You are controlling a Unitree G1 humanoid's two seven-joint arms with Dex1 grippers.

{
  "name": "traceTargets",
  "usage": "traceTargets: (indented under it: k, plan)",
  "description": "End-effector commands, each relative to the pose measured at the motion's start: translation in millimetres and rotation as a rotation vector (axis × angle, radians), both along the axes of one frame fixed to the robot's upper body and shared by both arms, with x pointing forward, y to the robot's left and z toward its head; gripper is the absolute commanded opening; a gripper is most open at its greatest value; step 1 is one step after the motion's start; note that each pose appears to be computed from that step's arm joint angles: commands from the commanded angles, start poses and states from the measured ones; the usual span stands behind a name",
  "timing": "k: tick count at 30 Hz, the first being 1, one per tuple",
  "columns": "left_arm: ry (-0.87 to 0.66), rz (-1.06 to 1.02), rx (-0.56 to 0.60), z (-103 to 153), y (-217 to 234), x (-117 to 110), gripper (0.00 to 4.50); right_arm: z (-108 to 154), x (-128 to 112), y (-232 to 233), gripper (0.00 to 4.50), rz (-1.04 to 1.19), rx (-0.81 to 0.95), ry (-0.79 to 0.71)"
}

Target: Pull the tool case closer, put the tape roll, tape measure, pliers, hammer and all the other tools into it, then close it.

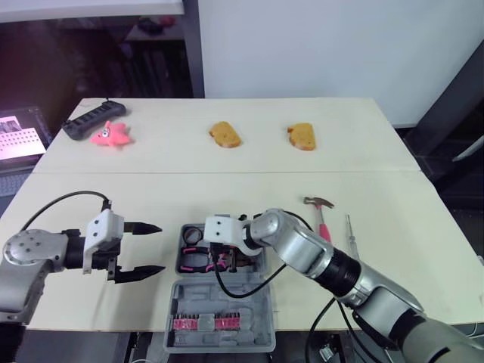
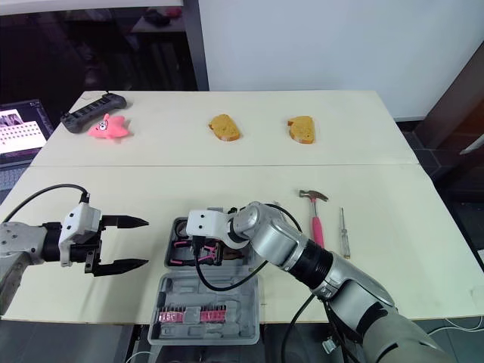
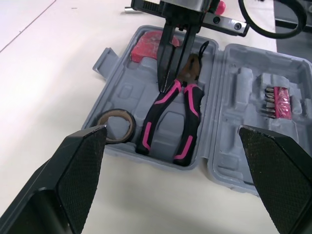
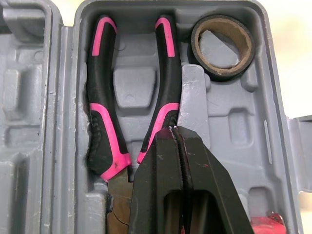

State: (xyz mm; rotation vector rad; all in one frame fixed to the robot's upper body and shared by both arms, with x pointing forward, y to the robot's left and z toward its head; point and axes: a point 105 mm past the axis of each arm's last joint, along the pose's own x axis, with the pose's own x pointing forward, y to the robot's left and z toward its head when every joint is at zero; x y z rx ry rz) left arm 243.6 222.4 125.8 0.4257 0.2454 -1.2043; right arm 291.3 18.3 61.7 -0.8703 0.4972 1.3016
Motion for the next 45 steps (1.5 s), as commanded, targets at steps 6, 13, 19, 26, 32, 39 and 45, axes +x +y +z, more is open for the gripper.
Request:
traceTargets:
  k: [6,13,19,26,32,39,45]
  plan:
    - [-0.031,-0.016,0.019,6.7,-2.1,2.2,4.5,-50.4,-10.8,-27.8,0.05,-0.058,-0.15,0.135]
    - [-0.018,0.006,0.041,1.3,0.2,2.4,4.5,42.1,8.1,2.3,0.05,-0.036,0.245,-0.044]
    - [0.022,0.038,0.05,-9.2,1.3,-2.2,4.5,113.9,-10.7,-12.8,0.05,0.022,0.562,-0.097]
    - [0.087,0.049,0.057,-20.0,0.4,-8.7,4.26,63.6,-42.3,-107.2,0.02,-0.062,0.34,0.125]
    - [0.158,0.016,0.097,-41.4,0.2,-17.8,1.64,20.0,-48.8,-138.9,0.0,-0.113,0.117,0.128]
    - [0.198,0.001,0.132,-67.0,-12.3,-21.8,0.02,4.5,-58.4,-129.4,0.0,-0.084,0.052,0.135]
    - [0.206,-0.007,0.154,-81.7,-21.6,-23.4,0.02,-5.2,-61.2,-115.2,0.0,-0.082,0.045,0.13]
